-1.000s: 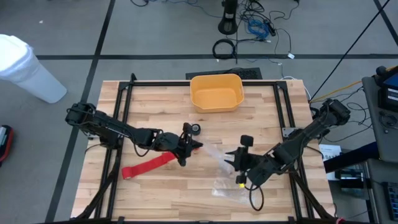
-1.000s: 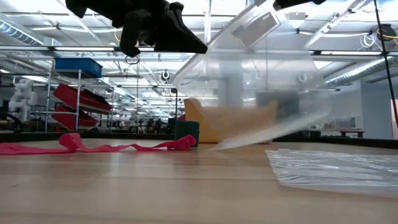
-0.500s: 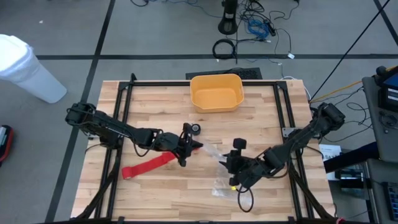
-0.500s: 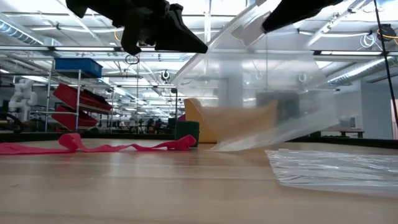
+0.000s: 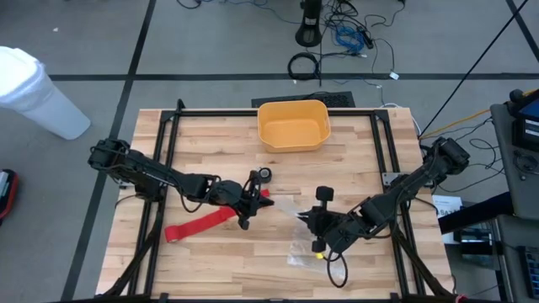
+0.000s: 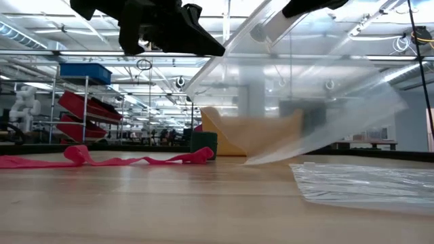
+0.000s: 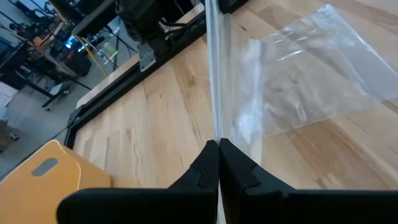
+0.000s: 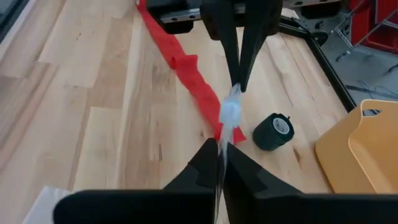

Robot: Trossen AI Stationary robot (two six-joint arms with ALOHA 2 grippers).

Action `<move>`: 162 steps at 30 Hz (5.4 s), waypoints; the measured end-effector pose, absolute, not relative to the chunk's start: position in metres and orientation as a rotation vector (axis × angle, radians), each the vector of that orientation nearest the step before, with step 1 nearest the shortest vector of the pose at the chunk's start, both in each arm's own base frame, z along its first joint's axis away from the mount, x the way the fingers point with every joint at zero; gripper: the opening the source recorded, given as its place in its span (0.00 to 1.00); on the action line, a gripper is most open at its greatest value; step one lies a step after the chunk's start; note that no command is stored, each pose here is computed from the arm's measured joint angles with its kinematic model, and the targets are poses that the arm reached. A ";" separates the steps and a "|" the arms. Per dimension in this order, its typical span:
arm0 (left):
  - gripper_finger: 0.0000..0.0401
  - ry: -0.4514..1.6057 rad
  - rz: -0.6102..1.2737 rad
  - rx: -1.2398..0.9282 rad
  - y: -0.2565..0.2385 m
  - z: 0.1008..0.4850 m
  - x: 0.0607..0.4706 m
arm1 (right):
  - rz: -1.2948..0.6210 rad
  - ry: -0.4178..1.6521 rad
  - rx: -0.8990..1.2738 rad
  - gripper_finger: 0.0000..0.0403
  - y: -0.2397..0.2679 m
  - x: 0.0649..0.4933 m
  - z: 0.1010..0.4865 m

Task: Roll bandage
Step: Open the transparent zip bag

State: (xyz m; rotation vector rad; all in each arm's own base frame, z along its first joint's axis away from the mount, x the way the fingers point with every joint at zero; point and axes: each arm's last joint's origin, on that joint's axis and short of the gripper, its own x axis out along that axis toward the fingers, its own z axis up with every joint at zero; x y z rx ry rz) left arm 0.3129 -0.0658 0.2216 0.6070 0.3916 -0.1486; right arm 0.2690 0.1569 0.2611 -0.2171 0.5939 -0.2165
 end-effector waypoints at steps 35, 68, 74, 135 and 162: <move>0.50 0.118 -0.286 0.413 -0.078 0.235 0.333 | -0.345 0.513 -0.447 0.00 0.166 0.303 0.230; 0.23 0.127 -0.260 0.415 -0.075 0.223 0.341 | -0.380 0.514 -0.531 0.00 0.169 0.313 0.216; 0.03 0.149 -0.268 0.423 -0.075 0.221 0.340 | -0.379 0.505 -0.526 0.00 0.170 0.313 0.217; 0.46 0.142 -0.183 0.542 -0.090 0.239 0.326 | -0.432 0.454 -0.543 0.00 0.179 0.307 0.222; 0.06 0.139 -0.206 0.503 -0.073 0.228 0.338 | -0.434 0.454 -0.522 0.00 0.173 0.312 0.223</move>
